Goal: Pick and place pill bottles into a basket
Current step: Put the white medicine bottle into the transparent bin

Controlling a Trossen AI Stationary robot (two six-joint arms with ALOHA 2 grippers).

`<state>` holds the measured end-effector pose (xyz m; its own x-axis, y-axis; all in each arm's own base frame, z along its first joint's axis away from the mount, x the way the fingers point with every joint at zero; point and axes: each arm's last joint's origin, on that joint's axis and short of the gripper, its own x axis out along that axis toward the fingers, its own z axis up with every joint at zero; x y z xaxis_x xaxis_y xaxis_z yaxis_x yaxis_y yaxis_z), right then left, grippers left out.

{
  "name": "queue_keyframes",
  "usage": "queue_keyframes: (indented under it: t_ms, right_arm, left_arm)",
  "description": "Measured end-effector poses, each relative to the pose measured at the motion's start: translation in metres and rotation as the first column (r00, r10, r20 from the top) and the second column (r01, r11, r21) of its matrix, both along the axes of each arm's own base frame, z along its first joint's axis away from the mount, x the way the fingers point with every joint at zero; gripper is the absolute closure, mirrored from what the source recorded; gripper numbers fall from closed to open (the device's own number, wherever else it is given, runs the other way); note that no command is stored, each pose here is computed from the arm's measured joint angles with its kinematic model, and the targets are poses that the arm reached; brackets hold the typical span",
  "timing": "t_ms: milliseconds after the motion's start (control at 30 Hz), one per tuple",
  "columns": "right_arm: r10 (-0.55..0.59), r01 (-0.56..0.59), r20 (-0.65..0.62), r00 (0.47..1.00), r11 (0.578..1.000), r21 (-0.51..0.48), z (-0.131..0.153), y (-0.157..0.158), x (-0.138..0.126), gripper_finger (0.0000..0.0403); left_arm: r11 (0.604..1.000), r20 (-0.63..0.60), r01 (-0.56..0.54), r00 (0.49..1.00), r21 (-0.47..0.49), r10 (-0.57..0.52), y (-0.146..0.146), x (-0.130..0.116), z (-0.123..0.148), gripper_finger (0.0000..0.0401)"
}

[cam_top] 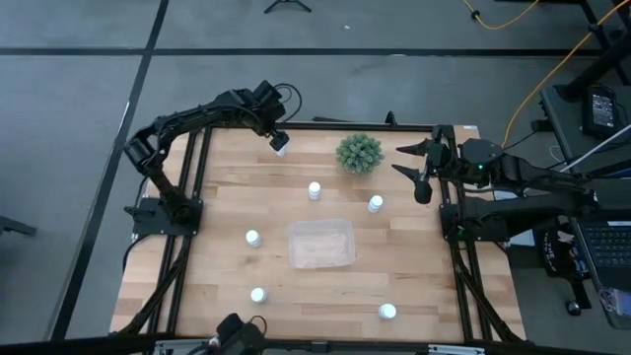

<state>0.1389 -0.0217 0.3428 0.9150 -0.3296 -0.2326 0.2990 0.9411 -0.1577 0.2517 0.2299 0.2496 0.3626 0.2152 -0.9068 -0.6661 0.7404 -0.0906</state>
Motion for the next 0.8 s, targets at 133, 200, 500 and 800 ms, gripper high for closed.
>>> queue_keyframes:
  t_ms: [133, 200, 500, 800]
  right_arm:
    - [-0.007, 0.007, 0.010, 1.000, 1.000, 0.027, 0.000, 0.000, 0.000, 0.0181]
    - [-0.011, 0.011, 0.015, 1.000, 0.999, 0.042, 0.000, 0.000, 0.000, 0.0181]
    - [-0.019, 0.017, 0.024, 1.000, 0.997, 0.069, 0.000, 0.000, 0.000, 0.0181]
    - [-0.018, 0.016, 0.024, 1.000, 0.998, 0.066, 0.000, 0.000, 0.000, 0.0181]
  left_arm:
    - [0.999, -0.048, -0.011, 0.999, -0.040, 0.009, 0.005, 0.009, -0.023, 0.0001]
    - [0.998, -0.072, -0.016, 0.997, -0.060, 0.012, 0.008, 0.012, -0.033, 0.0001]
    - [0.995, -0.131, -0.024, 0.991, -0.101, 0.010, 0.014, 0.018, -0.060, 0.0001]
    - [0.998, -0.100, -0.021, 0.995, -0.066, 0.015, 0.018, 0.021, -0.060, 0.0049]
